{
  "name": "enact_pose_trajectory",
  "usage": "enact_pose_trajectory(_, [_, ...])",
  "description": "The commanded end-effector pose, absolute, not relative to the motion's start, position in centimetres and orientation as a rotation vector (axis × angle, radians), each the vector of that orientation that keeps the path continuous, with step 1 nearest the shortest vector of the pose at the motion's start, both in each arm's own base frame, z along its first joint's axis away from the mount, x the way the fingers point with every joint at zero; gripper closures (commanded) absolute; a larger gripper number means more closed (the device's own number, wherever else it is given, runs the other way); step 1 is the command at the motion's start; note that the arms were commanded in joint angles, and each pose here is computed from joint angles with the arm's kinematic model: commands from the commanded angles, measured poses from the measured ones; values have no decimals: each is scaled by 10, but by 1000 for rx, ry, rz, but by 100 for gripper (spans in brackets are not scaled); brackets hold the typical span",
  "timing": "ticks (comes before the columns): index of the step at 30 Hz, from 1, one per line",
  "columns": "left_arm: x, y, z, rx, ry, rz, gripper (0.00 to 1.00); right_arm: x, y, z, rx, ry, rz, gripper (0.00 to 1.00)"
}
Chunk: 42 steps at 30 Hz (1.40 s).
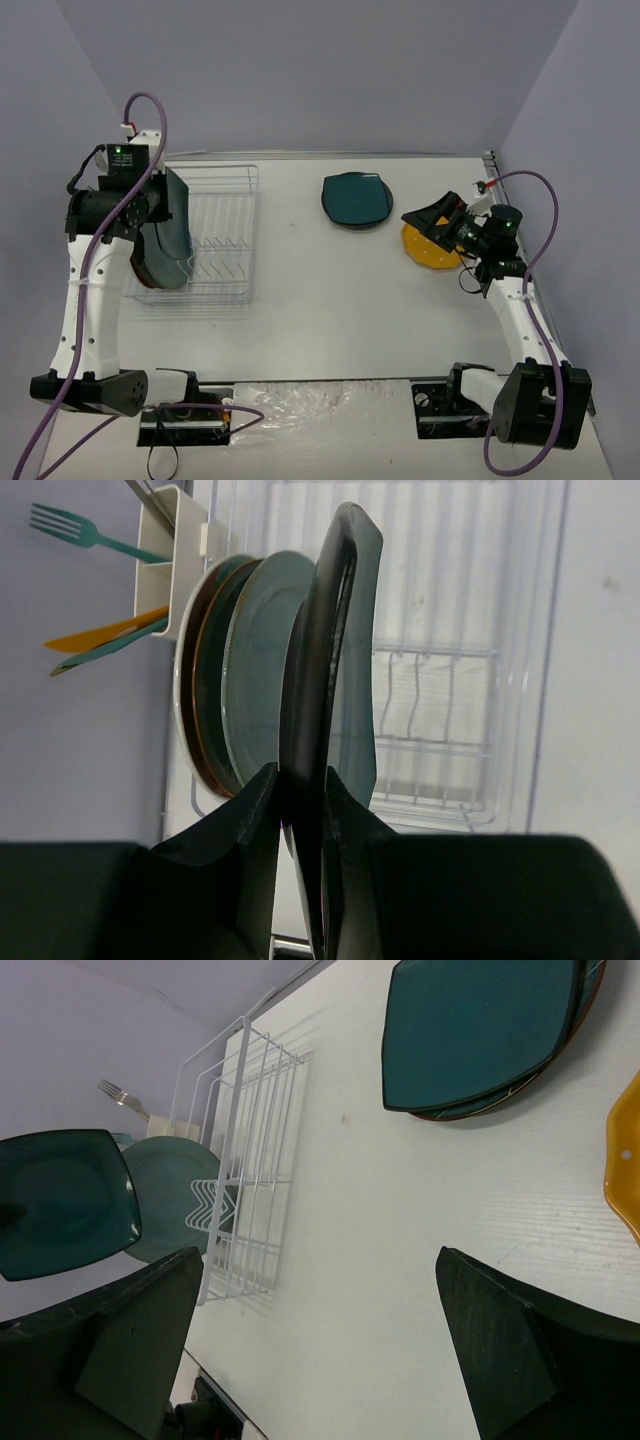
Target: Load the plates into the dish rack
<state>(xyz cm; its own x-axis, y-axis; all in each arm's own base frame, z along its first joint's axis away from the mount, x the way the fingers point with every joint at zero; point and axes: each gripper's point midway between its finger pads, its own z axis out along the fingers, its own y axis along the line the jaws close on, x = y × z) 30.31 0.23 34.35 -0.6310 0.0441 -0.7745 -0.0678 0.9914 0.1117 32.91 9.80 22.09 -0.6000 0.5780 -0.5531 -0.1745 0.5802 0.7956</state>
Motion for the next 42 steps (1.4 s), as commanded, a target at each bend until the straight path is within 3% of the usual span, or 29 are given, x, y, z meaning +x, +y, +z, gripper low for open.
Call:
enact_pose_trajectory(1, [328,22,345,74,2180,287,100,337,102,239,232,1893,1080,0])
enact_pose_trajectory(12, [359,44,294,47,2302,337,100,335,109,230,219,1927,1092,0])
enact_pose_trajectory(25, [348,53,337,33,2227,397,100,338,111,226,211,1939,1089,0])
enact_pose_trajectory(42, [372,38,266,114,2374,307,100,336,110,221,220,1949,1077,0])
